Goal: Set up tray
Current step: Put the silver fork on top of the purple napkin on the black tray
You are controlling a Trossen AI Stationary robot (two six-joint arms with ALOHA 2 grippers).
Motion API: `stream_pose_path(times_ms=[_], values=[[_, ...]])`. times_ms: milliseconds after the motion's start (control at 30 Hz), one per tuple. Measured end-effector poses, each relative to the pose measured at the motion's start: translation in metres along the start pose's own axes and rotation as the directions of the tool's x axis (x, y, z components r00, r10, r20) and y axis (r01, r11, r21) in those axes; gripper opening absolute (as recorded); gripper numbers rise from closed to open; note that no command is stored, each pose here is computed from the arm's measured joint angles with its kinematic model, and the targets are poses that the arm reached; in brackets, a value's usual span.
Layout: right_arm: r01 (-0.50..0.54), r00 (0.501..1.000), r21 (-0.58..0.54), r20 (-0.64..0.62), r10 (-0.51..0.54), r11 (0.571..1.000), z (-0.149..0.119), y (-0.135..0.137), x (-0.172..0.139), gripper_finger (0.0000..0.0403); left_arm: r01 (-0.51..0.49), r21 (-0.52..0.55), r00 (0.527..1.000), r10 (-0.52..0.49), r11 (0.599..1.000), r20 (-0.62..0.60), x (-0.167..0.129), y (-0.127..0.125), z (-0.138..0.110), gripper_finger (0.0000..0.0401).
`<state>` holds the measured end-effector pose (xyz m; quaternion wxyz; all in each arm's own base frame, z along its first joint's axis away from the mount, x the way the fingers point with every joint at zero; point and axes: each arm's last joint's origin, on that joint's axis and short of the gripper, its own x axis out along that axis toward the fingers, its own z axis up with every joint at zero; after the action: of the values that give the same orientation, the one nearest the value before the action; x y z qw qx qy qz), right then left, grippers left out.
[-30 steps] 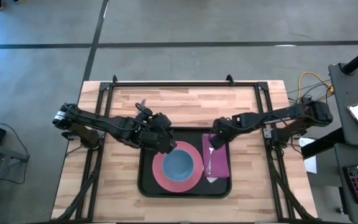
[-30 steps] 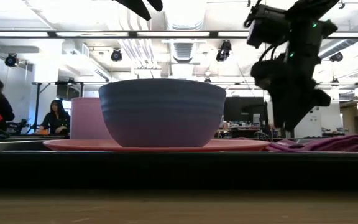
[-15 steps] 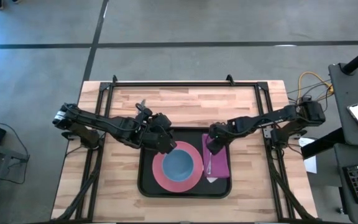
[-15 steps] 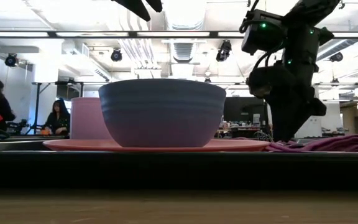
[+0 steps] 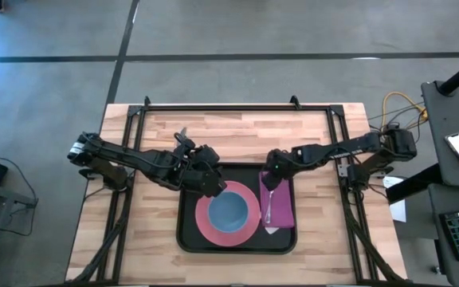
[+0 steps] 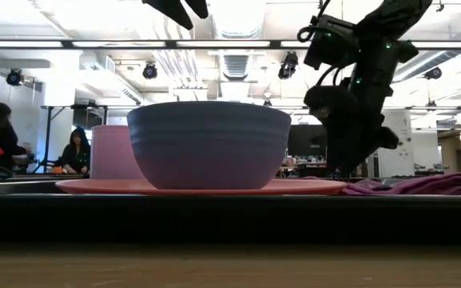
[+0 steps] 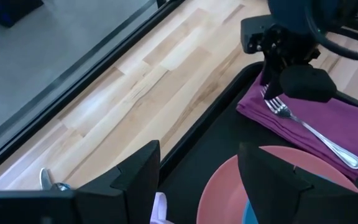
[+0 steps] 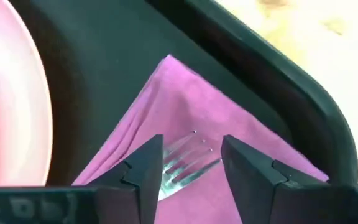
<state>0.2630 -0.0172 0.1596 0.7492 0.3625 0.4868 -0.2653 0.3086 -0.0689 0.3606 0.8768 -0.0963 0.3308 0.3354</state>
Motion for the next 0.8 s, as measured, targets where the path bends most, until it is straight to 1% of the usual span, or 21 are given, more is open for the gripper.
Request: stream_pose_path(times_ms=[100, 200, 367, 500, 600, 800], values=[[-0.030, 0.999, -0.014, -0.030, 0.030, 0.999, 0.003, -0.002, 0.001, 0.0137, -0.002, 0.002, 1.000, 0.002, 1.000, -0.001, 0.001, 0.000, -0.001, 0.0196], [-0.030, 0.998, -0.034, -0.062, 0.028, 0.999, 0.002, -0.004, 0.004, 0.0119, -0.004, 0.005, 1.000, 0.004, 1.000, -0.004, 0.001, 0.000, -0.002, 0.0196], [-0.025, 0.997, -0.052, -0.080, 0.020, 0.998, 0.002, -0.004, 0.010, 0.0094, -0.008, 0.010, 1.000, 0.008, 1.000, -0.008, 0.001, 0.000, -0.002, 0.0196], [-0.045, 0.995, -0.087, -0.088, 0.037, 0.995, 0.003, -0.003, 0.012, 0.0073, -0.010, 0.012, 1.000, 0.010, 1.000, -0.009, 0.002, 0.001, -0.002, 0.0196], [-0.056, 0.996, -0.090, -0.075, 0.049, 0.994, 0.004, -0.003, 0.011, 0.0058, -0.010, 0.012, 1.000, 0.010, 1.000, -0.010, 0.002, 0.001, -0.003, 0.0196], [-0.060, 0.996, -0.096, -0.068, 0.054, 0.994, 0.005, -0.002, 0.012, 0.0050, -0.012, 0.015, 1.000, 0.013, 1.000, -0.012, 0.002, 0.001, -0.003, 0.0196]])
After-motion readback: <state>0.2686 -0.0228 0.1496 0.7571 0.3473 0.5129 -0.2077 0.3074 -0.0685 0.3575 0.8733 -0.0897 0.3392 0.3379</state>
